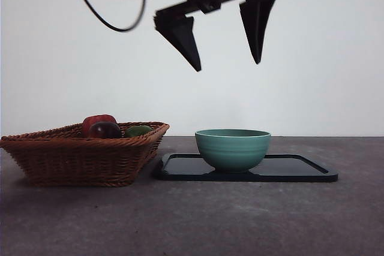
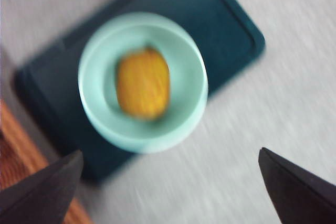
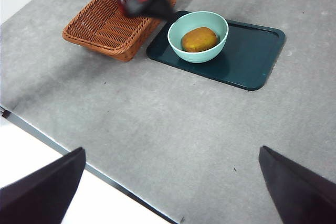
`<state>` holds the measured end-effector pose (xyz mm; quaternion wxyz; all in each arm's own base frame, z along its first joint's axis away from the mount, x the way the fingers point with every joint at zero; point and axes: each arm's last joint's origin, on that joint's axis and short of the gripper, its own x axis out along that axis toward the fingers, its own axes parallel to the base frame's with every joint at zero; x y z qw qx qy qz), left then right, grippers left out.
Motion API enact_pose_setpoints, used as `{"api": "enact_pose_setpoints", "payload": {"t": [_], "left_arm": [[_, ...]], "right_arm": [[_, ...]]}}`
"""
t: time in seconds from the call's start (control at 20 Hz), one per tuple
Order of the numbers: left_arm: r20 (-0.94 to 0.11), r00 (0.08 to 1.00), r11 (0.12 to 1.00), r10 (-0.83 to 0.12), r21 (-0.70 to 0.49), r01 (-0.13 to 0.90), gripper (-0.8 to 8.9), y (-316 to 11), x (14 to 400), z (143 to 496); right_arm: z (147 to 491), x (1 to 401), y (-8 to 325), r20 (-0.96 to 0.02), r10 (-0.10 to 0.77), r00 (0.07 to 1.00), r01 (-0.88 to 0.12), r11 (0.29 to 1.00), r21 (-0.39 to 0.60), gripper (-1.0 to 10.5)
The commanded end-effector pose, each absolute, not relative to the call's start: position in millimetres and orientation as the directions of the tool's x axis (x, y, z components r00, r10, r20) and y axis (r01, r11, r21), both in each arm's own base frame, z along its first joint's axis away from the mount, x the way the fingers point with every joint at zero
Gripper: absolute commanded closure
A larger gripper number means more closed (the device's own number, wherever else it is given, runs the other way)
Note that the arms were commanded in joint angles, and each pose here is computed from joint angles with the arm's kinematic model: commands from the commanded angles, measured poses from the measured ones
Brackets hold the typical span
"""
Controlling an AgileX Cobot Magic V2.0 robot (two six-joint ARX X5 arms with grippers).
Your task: Pick up the wifruite, put it on the bowl, pick up the plate, put it on desk
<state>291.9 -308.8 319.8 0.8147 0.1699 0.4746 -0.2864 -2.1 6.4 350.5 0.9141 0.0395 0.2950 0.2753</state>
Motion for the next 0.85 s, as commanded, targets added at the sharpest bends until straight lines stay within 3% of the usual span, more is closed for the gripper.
{"api": "enact_pose_setpoints", "payload": {"t": [0.05, 0.4, 0.85], "left_arm": [[-0.871, 0.386, 0.735, -0.303, 0.045, 0.677, 2.24, -323, 308, 310], [-0.888, 0.372, 0.665, -0.269, 0.108, 0.739, 2.24, -338, 339, 257], [-0.906, 0.339, 0.677, -0.254, 0.084, 0.731, 2.24, -341, 358, 220]], "right_arm": [[353, -2, 6, -0.508, 0.532, 0.678, -0.483, 0.843, 0.239, 3.4], [353, -2, 6, -0.508, 0.531, 0.678, -0.482, 0.843, 0.238, 3.4], [353, -2, 6, -0.508, 0.531, 0.678, -0.482, 0.843, 0.238, 3.4]]}}
